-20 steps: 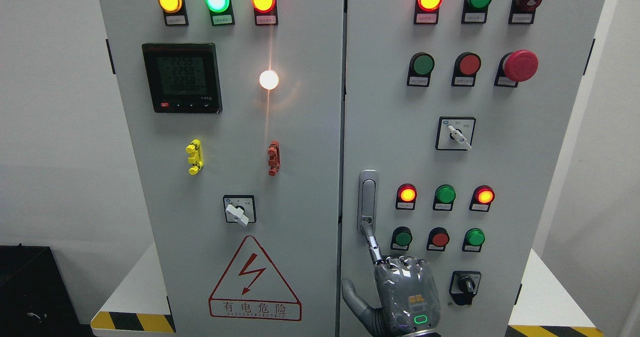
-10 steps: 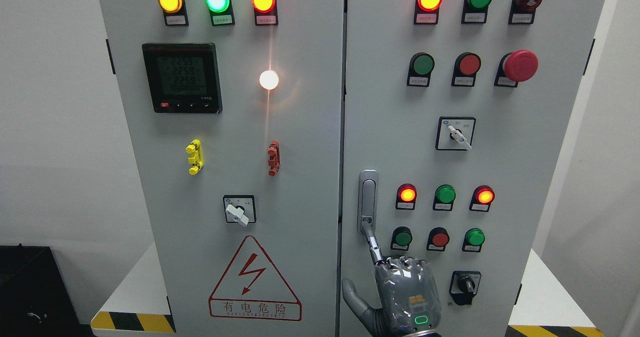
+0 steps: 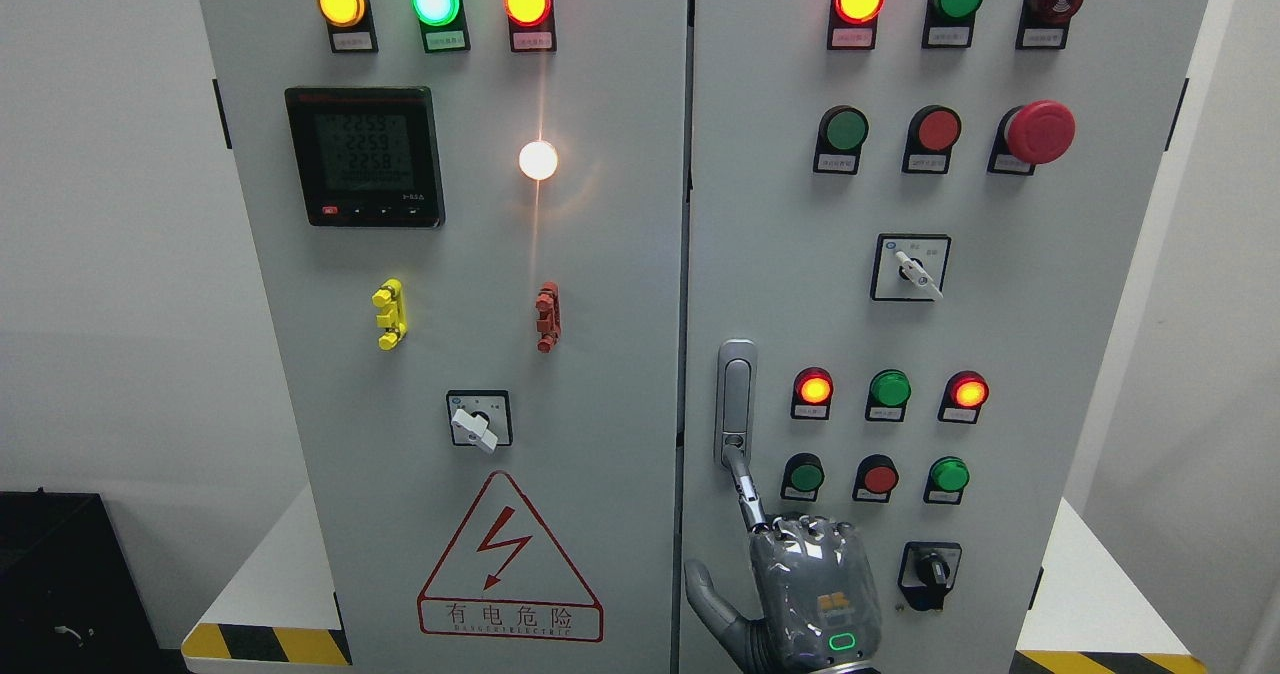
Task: Release door handle
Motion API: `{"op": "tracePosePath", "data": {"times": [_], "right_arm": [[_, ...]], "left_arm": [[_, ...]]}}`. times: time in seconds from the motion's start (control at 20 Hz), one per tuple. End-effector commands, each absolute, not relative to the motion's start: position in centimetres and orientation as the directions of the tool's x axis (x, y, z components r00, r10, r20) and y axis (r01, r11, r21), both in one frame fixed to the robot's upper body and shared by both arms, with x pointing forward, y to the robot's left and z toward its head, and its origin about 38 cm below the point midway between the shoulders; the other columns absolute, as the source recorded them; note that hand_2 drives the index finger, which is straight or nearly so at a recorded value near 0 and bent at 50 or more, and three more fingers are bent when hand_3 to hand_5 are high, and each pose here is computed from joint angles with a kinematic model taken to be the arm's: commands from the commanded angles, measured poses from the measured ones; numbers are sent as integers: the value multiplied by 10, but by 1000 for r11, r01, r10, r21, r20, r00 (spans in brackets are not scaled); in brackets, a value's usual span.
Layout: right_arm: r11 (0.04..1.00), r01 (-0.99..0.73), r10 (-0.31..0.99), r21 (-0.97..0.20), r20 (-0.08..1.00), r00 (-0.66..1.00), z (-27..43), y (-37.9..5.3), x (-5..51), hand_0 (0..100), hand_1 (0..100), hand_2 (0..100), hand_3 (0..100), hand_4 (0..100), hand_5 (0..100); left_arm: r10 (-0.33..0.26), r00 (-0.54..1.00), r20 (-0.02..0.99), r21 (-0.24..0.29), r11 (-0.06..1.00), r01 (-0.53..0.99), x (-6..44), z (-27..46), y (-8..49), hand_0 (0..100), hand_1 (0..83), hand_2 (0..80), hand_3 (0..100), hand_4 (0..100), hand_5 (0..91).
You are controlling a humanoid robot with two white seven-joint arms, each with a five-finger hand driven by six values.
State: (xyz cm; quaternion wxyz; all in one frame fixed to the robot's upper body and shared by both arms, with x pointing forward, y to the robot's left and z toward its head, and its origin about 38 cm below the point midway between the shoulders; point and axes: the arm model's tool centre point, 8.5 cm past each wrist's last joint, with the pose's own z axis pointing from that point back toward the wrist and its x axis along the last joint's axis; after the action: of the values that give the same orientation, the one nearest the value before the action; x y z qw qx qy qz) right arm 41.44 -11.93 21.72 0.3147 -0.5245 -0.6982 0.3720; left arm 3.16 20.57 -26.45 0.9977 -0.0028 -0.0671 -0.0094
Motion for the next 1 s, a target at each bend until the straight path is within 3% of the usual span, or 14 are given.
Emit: {"op": "tracePosePath", "data": {"times": [0.0,0.95], "right_arm": [[168,481,967,-860,50,-249,210,-119,416,369,245,60,1000,1000,1000],[169,480,967,-861,52,-248,209,-120,415,367,246,63,1000,1000,1000]], "left_arm": [[-18,993,118,-4,1000,18,21,-265,206,120,556,0,0,0,0],[-18,993,118,-4,1000,18,21,-265,206,120,556,0,0,0,0]]}}
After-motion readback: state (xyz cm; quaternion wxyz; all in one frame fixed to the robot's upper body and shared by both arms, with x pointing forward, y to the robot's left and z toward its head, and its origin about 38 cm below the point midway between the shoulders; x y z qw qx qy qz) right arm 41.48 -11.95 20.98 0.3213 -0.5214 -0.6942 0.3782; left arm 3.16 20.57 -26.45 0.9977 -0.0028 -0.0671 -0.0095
